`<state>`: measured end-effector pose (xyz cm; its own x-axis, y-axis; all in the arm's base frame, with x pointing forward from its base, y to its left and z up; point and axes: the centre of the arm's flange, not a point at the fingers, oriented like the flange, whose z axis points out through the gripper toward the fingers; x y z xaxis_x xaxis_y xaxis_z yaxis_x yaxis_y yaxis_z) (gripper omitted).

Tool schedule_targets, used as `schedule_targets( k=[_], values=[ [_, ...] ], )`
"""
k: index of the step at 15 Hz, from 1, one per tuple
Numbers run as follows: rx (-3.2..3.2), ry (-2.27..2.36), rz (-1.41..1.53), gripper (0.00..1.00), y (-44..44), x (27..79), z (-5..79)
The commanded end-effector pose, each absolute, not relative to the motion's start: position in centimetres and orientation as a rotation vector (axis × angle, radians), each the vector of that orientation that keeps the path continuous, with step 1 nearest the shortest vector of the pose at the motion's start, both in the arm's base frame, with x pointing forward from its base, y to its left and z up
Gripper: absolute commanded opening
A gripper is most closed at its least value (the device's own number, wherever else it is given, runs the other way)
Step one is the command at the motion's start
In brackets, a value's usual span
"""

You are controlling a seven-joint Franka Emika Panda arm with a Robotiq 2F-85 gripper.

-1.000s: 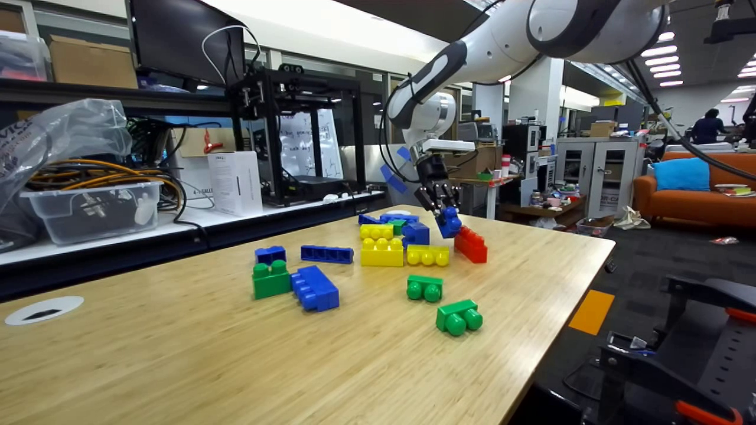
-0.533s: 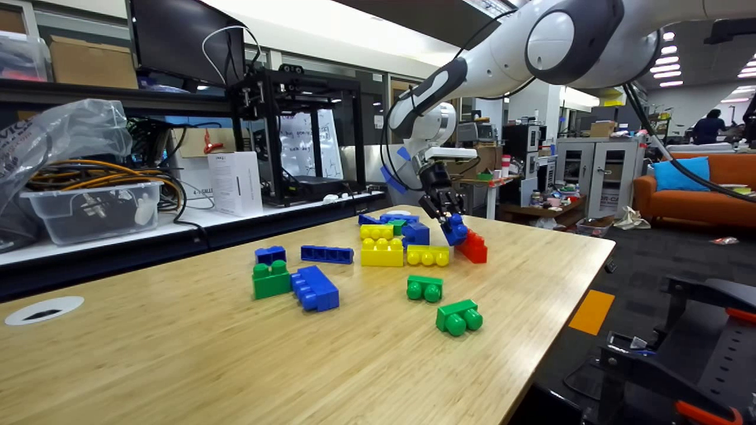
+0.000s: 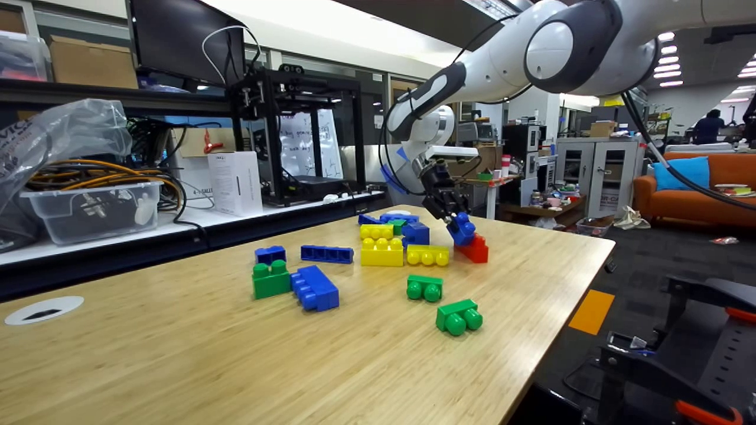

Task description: Move the blue toy slightly toward left

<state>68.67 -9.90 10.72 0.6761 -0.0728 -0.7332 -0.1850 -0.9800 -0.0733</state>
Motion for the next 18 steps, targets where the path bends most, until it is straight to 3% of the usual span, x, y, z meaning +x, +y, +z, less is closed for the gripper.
schedule_targets(
  k=[1, 18],
  values=[
    [-2.752, 0.207, 1.219, 0.11, -10.6, 72.9, 9.5],
    [-2.894, 0.087, 1.233, 0.11, -10.2, 74.4, 10.9]
  ],
)
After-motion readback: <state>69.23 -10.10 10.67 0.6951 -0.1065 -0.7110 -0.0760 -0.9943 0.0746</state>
